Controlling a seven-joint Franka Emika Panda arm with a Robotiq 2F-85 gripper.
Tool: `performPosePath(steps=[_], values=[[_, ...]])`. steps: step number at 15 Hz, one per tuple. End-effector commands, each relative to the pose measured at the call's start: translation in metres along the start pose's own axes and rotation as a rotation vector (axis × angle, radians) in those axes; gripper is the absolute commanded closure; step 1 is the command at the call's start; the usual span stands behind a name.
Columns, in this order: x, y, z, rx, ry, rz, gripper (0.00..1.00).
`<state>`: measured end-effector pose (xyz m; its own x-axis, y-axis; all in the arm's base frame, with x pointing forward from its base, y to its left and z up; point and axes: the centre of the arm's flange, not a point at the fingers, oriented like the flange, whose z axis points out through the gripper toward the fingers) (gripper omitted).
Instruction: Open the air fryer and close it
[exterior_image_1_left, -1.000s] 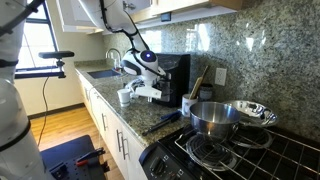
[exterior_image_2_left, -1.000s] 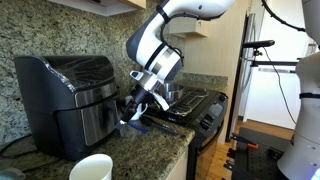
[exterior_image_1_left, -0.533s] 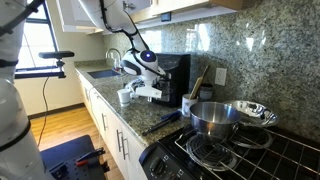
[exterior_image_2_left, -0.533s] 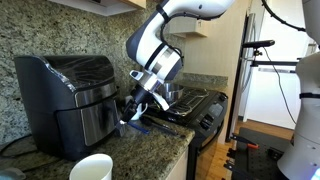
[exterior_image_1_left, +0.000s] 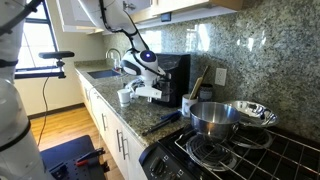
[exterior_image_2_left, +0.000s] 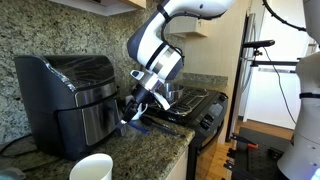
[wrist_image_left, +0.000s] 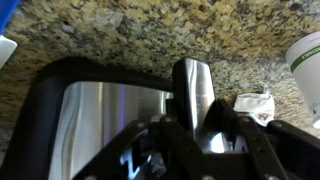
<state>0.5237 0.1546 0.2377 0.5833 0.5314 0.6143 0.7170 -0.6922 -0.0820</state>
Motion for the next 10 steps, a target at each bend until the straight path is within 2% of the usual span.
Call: performPosePath(steps=[1, 10], values=[[-0.019, -0.005, -0.028, -0.017, -0.030, 0.022, 0.81], [-0.045, -0.014, -0.041, -0.002, -0.052, 0.045, 0.81]])
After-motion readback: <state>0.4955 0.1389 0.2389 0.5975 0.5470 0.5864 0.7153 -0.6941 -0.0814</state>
